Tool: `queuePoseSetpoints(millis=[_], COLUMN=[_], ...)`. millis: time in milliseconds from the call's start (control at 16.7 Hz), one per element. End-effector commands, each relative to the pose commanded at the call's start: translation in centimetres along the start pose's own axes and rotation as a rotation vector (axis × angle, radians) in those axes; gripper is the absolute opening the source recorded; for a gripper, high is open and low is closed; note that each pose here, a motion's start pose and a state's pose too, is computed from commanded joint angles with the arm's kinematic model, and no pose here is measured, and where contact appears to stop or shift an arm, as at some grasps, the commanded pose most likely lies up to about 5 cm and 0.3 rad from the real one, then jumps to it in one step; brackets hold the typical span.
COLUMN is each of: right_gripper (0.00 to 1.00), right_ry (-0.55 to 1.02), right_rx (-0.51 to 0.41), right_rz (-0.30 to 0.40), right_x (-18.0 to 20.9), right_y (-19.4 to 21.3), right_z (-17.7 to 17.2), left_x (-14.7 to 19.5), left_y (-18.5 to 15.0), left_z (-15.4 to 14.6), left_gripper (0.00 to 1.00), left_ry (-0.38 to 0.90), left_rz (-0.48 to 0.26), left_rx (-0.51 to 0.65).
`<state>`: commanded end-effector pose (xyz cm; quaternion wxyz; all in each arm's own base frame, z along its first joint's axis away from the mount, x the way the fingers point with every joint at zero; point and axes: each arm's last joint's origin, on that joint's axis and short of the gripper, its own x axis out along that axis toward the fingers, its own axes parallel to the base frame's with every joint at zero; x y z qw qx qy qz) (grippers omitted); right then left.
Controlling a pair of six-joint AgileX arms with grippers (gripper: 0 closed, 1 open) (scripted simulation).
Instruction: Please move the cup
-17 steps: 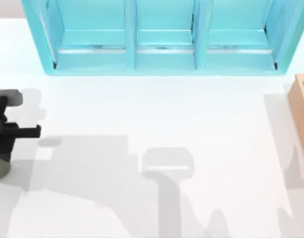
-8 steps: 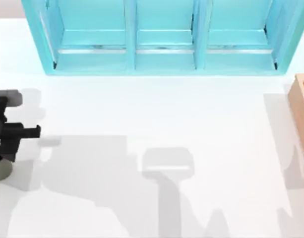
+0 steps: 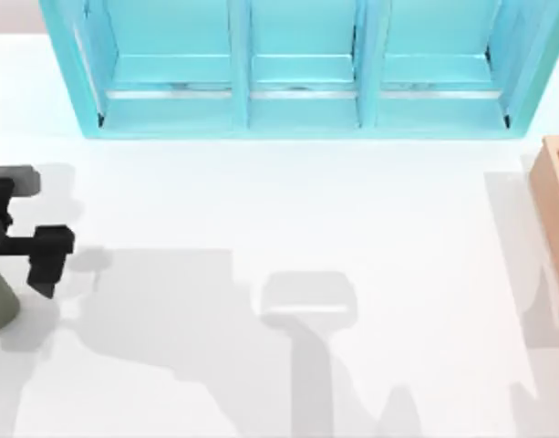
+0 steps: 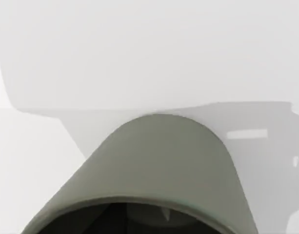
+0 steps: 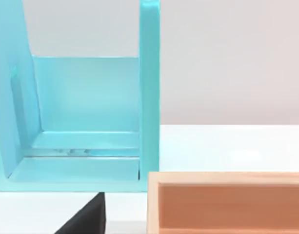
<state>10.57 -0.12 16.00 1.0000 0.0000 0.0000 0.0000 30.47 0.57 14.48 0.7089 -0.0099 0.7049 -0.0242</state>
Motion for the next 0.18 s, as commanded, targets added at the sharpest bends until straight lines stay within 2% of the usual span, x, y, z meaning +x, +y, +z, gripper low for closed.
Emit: queuePoseSetpoints(millis=[180], right_gripper=[1.0], right_ry=[0.0], right_rx=[0.0], right_rz=[0.0], right_x=[0.0], right_y=[0.0], right_z=[0.0], left_x=[0.0], left_y=[0.0], left_z=[0.0], left_gripper=[1.0], left_ry=[0.0], left_rz=[0.0], left_rx=[0.0])
